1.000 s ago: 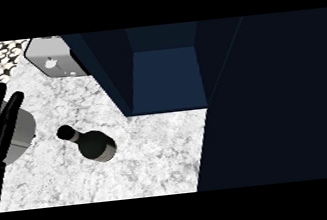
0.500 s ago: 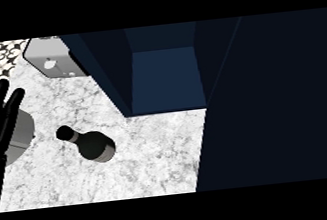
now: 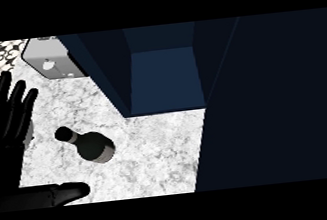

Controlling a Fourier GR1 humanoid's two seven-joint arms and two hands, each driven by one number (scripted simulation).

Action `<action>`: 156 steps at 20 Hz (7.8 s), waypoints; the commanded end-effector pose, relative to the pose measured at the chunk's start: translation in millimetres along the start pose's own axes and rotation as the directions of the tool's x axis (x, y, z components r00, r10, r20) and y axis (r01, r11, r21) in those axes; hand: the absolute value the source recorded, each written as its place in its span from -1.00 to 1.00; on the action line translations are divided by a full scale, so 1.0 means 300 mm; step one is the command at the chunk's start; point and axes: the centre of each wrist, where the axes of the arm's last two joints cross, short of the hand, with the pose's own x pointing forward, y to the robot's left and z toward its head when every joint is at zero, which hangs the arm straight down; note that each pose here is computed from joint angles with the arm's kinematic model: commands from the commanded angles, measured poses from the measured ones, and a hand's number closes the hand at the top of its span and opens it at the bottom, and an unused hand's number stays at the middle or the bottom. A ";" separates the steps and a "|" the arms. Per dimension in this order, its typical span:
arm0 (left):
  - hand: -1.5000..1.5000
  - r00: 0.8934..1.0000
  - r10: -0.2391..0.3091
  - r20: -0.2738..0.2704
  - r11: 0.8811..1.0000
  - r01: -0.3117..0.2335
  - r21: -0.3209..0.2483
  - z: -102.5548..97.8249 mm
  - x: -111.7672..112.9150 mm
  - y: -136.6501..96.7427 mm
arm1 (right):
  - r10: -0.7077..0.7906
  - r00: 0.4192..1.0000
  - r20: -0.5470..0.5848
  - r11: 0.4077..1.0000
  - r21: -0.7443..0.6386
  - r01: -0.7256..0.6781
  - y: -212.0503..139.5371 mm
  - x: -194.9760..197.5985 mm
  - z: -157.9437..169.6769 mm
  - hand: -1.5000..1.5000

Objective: Pick up the wine, place it into the cabinet and close the cabinet

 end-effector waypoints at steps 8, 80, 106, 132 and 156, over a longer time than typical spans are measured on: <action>-1.00 0.999 -0.028 -0.034 0.999 0.029 0.025 0.050 -0.208 0.060 | 0.057 0.994 0.095 0.997 -0.061 -0.051 -0.010 0.106 0.099 -1.00; 1.00 0.993 0.070 -0.094 0.996 -0.064 0.066 0.145 -0.982 0.245 | 0.110 0.990 0.092 0.993 -0.061 -0.104 0.000 0.119 0.129 -1.00; 1.00 0.982 0.178 -0.069 0.955 -0.189 -0.228 0.110 -0.770 0.042 | 0.119 0.989 0.088 0.989 -0.099 -0.110 -0.023 0.091 0.116 -1.00; 1.00 1.000 -0.007 0.004 0.990 0.008 -0.139 -0.124 -0.623 -0.240 | 0.128 0.987 0.093 0.990 -0.068 -0.122 -0.047 0.101 0.166 -1.00; 1.00 0.998 -0.046 -0.032 0.989 0.041 -0.140 -0.396 -0.661 -0.404 | 0.091 0.991 0.093 0.995 -0.041 -0.087 -0.037 0.086 0.185 -1.00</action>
